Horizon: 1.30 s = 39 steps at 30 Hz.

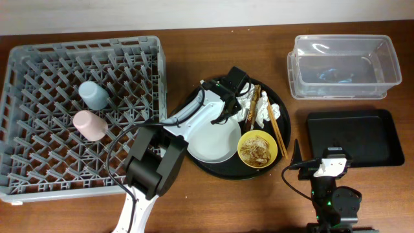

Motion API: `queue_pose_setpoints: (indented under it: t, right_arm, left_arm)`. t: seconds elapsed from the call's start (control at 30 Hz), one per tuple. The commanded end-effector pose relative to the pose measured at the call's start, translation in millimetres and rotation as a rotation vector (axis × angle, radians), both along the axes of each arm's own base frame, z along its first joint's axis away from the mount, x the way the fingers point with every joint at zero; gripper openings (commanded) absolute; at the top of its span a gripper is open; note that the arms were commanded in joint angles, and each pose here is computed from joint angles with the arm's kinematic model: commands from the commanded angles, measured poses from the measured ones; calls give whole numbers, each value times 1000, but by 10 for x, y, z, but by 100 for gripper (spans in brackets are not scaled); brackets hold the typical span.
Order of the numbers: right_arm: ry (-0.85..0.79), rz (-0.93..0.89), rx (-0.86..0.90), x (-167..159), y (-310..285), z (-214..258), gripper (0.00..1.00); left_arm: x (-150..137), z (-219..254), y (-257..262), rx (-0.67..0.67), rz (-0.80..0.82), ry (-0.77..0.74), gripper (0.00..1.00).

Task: Sort waste into correct bins and load items into the dishwasher rack
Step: 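Move the left gripper to the white plate edge on the tray, then grasp the white plate edge and lift it toward the dish rack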

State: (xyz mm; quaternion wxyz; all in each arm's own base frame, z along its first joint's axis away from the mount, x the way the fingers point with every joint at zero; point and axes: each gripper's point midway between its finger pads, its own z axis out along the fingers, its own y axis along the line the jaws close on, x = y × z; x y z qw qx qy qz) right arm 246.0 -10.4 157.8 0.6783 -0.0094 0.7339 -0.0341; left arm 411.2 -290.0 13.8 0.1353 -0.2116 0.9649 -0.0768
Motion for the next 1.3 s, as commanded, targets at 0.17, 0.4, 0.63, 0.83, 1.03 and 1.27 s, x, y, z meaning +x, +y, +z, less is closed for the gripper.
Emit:
queue_pose_setpoints:
  t: [0.17,0.4,0.63,0.83,1.03,1.27]
  right_arm:
    - [3,-15,-7,-2,-32,-26,99]
    - [3,-15,-7,-2,-32,-26,99]
    - [3,-15,-7,-2,-32,-26,99]
    - [3,-15,-7,-2,-32,-26,99]
    - [3,-15,-7,-2,-33,-26,99]
    - [3,-15,-7,-2,-32,-26,99]
  left_arm:
    - [-31,-28,33,18,17,17,9]
    - [-24,354,-24,-31,-15,-22,1]
    - [-35,1026,-7,-76,-74,-127,1]
    - [-182,1597,65,-59,-269,-216,1]
    - [-336,2197,259,-24,-488,-335,1]
    - [-229,2652,831,-29,-629,-446,1]
